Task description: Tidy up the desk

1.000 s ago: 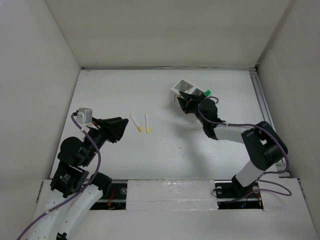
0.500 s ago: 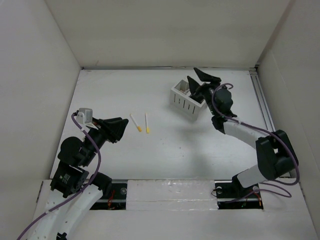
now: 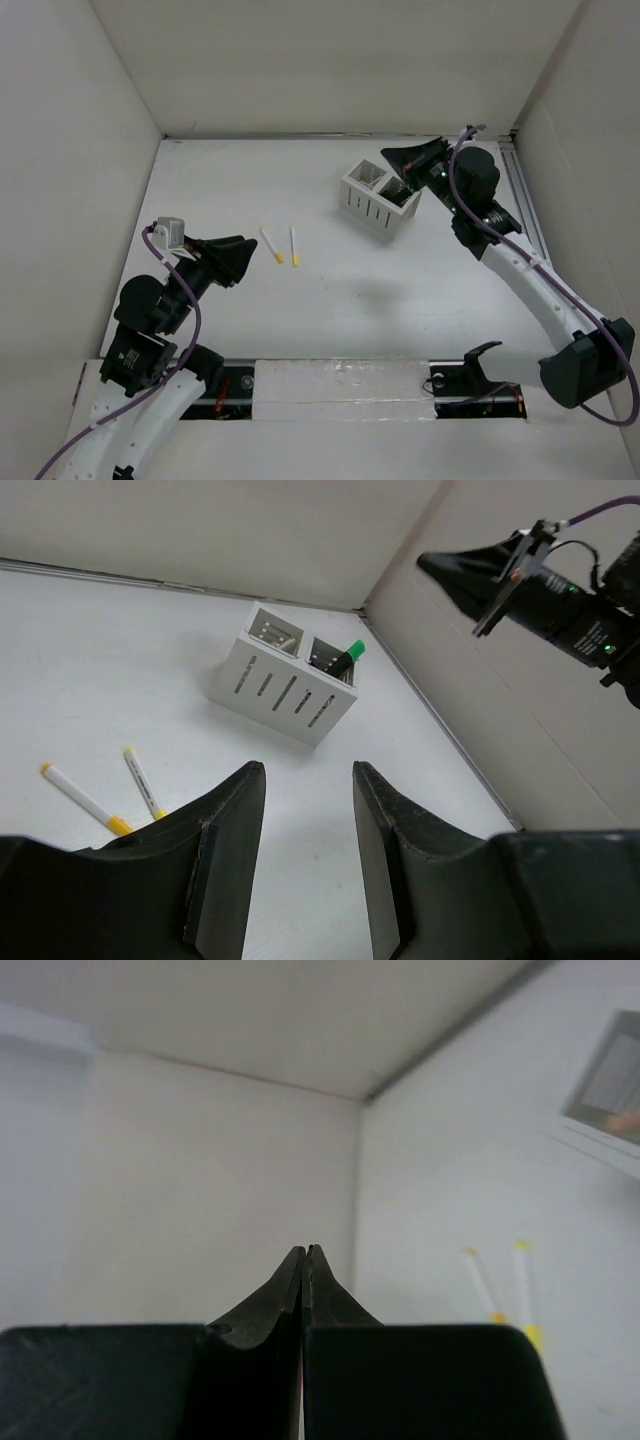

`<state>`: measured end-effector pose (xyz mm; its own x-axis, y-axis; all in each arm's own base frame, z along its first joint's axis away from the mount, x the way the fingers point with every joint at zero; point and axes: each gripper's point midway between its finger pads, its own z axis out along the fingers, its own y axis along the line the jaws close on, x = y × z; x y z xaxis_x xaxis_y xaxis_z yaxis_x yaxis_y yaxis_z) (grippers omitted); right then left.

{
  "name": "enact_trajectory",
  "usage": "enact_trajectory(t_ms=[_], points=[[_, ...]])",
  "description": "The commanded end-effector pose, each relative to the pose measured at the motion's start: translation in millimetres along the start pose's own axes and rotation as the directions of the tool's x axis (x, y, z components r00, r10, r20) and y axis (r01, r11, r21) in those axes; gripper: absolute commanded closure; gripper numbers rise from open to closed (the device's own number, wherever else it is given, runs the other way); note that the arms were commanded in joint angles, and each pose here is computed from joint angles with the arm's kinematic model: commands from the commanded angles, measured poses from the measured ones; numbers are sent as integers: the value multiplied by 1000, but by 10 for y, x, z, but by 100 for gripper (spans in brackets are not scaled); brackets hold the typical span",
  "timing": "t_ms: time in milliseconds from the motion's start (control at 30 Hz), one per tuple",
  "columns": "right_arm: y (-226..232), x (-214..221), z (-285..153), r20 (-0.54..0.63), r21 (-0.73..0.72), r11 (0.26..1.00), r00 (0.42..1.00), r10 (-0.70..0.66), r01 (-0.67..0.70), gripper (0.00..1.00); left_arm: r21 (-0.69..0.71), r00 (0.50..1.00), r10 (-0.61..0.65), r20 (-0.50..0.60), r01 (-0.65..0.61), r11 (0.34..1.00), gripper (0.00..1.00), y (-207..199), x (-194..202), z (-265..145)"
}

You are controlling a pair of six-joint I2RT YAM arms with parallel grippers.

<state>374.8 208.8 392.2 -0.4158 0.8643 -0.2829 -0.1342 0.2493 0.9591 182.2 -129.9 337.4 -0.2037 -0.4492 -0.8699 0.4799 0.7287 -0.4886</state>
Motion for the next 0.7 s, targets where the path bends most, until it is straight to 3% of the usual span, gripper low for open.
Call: enact_trajectory(t_ms=[0,33,67,100,133,233,367,433,500,667], points=[[-982,360,-59,-208,257,914,941,-265,314,100,36,999,18,31,-19,999,63,-81,-99,-4],[-1087,398,-57,-225,292,893,932,-284,343,100,35,999,17,28,-18,999,63,-76,-90,2],[-1212,464,-15,-253,318,869,917,-308,380,94,31,999,18,27,-19,999,63,-63,-90,16],[-1306,382,17,-226,368,844,918,-326,390,83,36,1000,18,21,-19,999,63,-71,-78,21],[-1327,297,57,-200,398,825,916,-348,401,63,31,1000,19,25,-20,999,63,-59,-90,30],[-1414,200,171,-192,420,806,909,-370,417,45,26,1000,16,12,-17,1000,63,-42,-61,58],[-1399,-90,368,-155,481,749,885,-439,455,40,26,1000,15,2,-15,1000,63,-35,-38,86],[-1622,-101,444,-209,556,680,872,-443,478,38,31,1000,14,-1,-14,999,63,-44,-34,92],[-1465,-166,598,-193,552,672,860,-472,493,38,31,1000,15,-4,-15,999,63,-42,-27,99],[-1708,-208,799,-230,642,576,844,-484,505,39,26,1000,15,-2,-15,1000,63,-33,-31,93]])
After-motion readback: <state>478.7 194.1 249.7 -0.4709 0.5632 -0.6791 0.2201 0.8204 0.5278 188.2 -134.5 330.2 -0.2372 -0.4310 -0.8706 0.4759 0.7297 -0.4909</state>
